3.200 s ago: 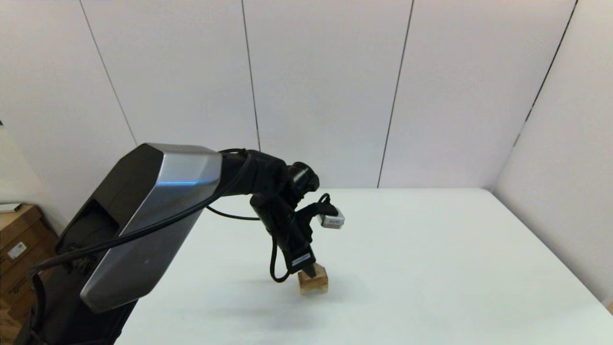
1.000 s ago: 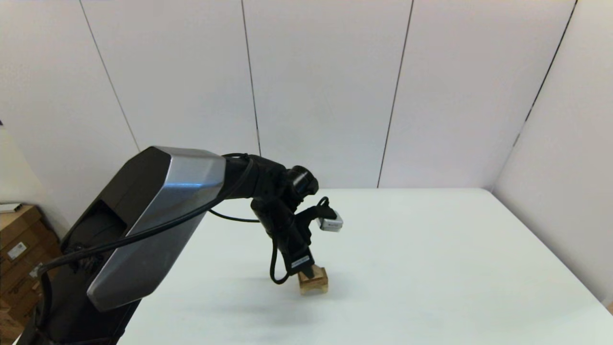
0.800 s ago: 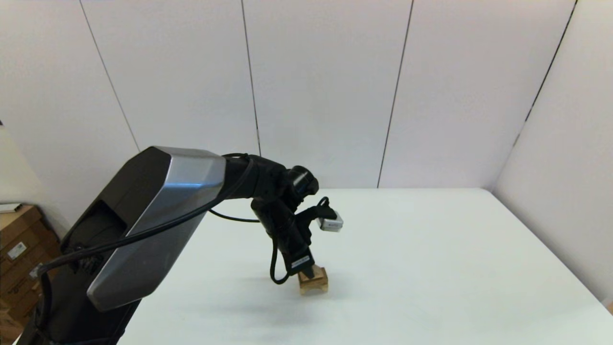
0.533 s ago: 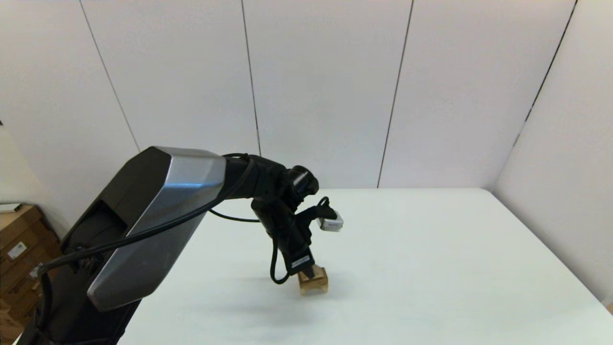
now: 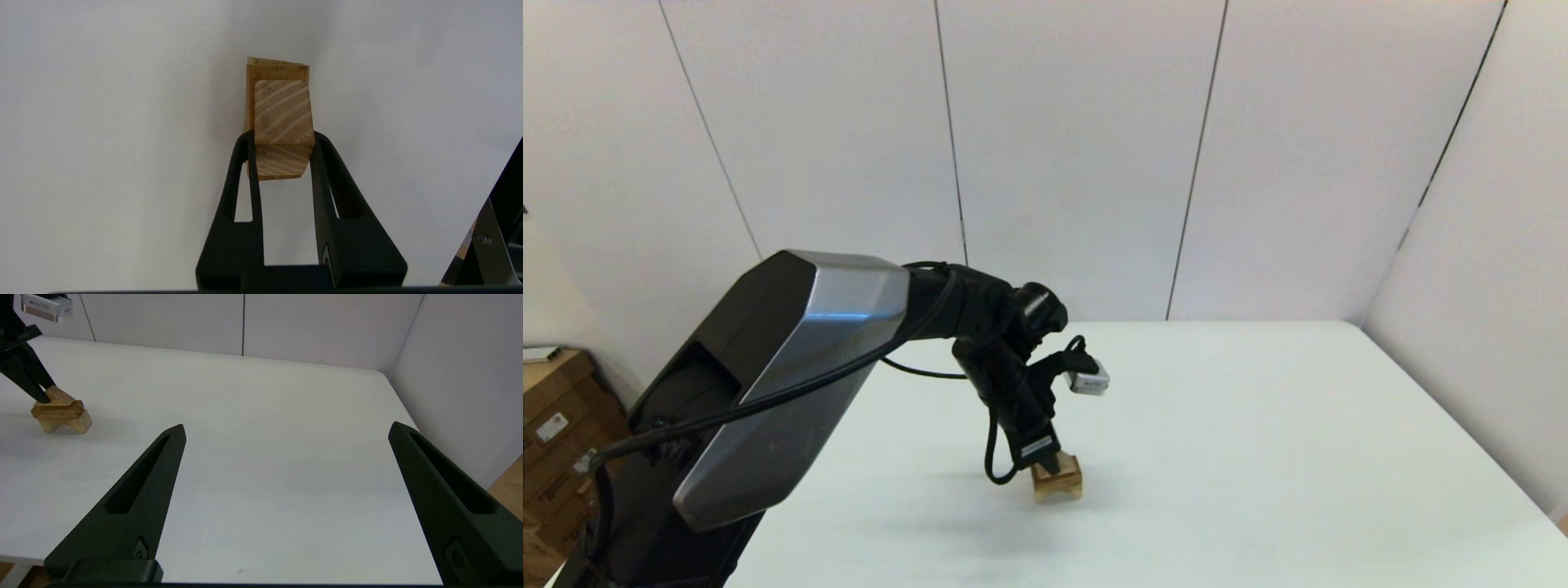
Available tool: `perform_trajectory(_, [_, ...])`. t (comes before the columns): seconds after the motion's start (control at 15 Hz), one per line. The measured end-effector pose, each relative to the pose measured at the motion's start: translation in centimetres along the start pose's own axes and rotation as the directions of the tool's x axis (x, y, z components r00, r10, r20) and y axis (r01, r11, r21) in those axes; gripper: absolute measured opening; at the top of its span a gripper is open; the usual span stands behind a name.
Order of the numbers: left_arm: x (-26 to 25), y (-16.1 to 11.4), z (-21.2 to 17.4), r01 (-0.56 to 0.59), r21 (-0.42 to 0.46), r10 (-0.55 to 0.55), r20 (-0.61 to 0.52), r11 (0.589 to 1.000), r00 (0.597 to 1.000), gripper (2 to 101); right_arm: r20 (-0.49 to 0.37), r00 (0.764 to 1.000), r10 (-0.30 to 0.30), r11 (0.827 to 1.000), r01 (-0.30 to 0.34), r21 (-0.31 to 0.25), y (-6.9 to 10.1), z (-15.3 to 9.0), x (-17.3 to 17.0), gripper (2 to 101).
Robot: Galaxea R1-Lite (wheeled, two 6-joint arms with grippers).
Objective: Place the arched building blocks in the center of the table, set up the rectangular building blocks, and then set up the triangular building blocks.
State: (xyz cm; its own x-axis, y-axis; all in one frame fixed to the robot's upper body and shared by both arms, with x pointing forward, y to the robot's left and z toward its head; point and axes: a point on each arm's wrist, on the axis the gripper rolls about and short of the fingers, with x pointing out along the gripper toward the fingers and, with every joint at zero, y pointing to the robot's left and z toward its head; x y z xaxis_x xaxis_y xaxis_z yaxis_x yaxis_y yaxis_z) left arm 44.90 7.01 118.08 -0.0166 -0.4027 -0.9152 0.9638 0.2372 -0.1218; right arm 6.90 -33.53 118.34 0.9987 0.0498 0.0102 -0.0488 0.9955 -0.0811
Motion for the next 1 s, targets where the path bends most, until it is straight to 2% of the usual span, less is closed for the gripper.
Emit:
perform_trajectory(0.27, [0.0, 0.0, 0.0, 0.001, -0.001, -0.001, 0.000, 1.000, 1.000, 21.2, 0.000, 1.000, 0.000, 1.000, 0.000, 0.000, 0.0, 0.0, 0.0, 98.0])
perform_trajectory(0.33, [0.0, 0.0, 0.0, 0.001, -0.001, -0.001, 0.000, 1.000, 1.000, 24.9, 0.000, 1.000, 0.000, 1.000, 0.000, 0.000, 0.0, 0.0, 0.0, 98.0])
perform_trajectory(0.6, [0.0, 0.0, 0.1, -0.001, -0.006, 0.001, 0.002, 1.000, 1.000, 53.7, 0.000, 1.000, 0.000, 1.000, 0.000, 0.000, 0.0, 0.0, 0.0, 98.0])
perform_trajectory(0.87, [-0.4, 0.1, 0.3, -0.020, -0.024, 0.021, 0.023, 1.000, 1.000, 71.4, 0.000, 1.000, 0.000, 1.000, 0.000, 0.000, 0.0, 0.0, 0.0, 98.0])
perform_trajectory(1.0, [-2.1, 0.6, 0.7, -0.089, -0.067, 0.094, 0.070, 0.994, 0.993, 77.2, 0.000, 1.000, 0.001, 1.000, -0.001, 0.000, 0.0, 0.0, 0.0, 98.0])
